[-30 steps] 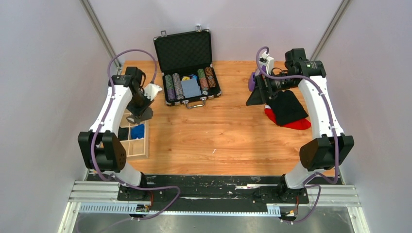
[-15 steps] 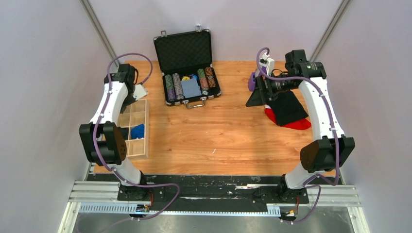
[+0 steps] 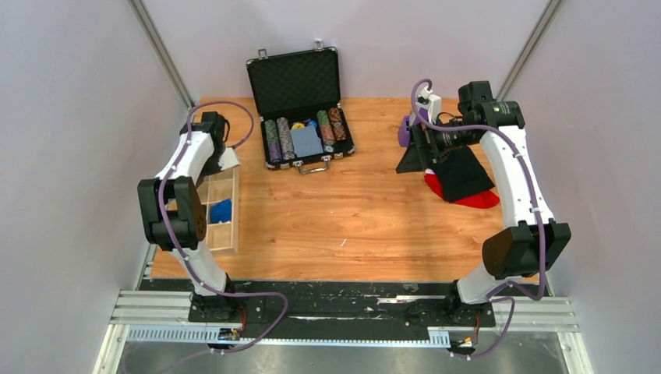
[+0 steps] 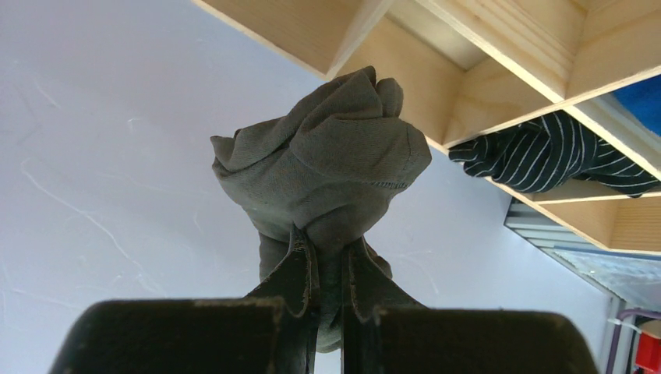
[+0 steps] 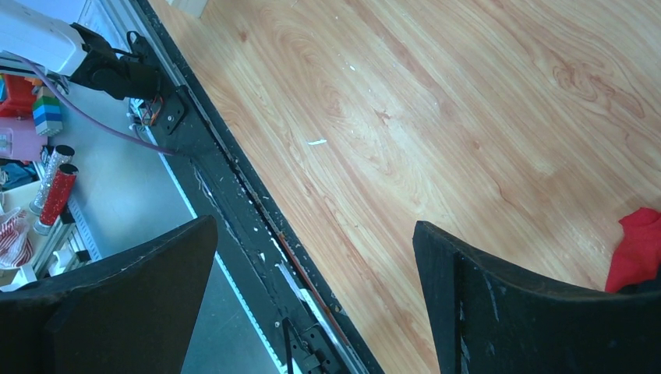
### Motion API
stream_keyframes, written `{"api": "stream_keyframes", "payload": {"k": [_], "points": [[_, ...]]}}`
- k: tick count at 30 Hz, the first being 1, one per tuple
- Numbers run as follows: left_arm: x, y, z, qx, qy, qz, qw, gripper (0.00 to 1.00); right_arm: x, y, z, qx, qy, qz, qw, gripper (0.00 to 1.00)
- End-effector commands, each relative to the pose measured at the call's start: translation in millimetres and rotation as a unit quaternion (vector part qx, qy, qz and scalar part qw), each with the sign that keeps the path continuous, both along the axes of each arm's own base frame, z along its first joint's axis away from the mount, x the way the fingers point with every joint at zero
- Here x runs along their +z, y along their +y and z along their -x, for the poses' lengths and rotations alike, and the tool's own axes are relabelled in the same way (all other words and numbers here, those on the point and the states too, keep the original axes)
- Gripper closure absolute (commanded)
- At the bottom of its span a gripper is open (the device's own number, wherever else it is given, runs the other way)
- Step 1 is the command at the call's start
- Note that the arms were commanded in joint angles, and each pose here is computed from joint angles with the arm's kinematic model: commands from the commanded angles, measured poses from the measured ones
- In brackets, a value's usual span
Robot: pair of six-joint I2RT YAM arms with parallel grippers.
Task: Roll the underwear
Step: Place the underwear in the storage box.
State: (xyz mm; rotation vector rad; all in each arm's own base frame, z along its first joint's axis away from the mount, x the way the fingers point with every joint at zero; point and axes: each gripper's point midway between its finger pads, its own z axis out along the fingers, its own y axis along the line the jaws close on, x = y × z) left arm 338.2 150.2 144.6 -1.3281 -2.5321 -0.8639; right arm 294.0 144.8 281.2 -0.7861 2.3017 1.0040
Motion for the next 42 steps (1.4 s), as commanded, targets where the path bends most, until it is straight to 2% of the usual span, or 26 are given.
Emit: {"api": "stream_keyframes", "payload": {"k": [1, 9, 15, 26, 35, 42], "points": [[-2.4, 2.0, 7.2, -0.003, 0.004, -0.003, 1.000, 1.00, 2.3, -3.9, 7.7, -0.005, -0.013, 0.012, 1.000, 0.00], [-27.8, -2.6, 19.6, 0.012, 0.007, 0.011, 1.000, 1.00, -0.2, -3.1, 9.0, -0.004, -0.007, 0.010, 1.000, 0.00], [-40.8, -8.2, 9.0, 0.015, -0.011, 0.034, 0.999, 1.00, -6.9, -2.8, 13.7, -0.003, 0.005, 0.009, 1.000, 0.00], [-65.0, -18.3, 0.8, 0.005, 0.015, 0.073, 0.997, 1.00, -15.7, -4.2, 18.9, -0.005, 0.018, 0.013, 1.000, 0.00], [-86.5, -37.0, -10.3, -0.023, -0.014, 0.149, 0.988, 1.00, -25.7, -6.2, 22.8, -0.006, 0.032, 0.021, 0.999, 0.00], [-94.3, -49.4, -17.6, -0.065, -0.033, 0.190, 0.979, 1.00, -33.6, -11.2, 56.6, 0.013, 0.019, 0.029, 0.999, 0.00]]}}
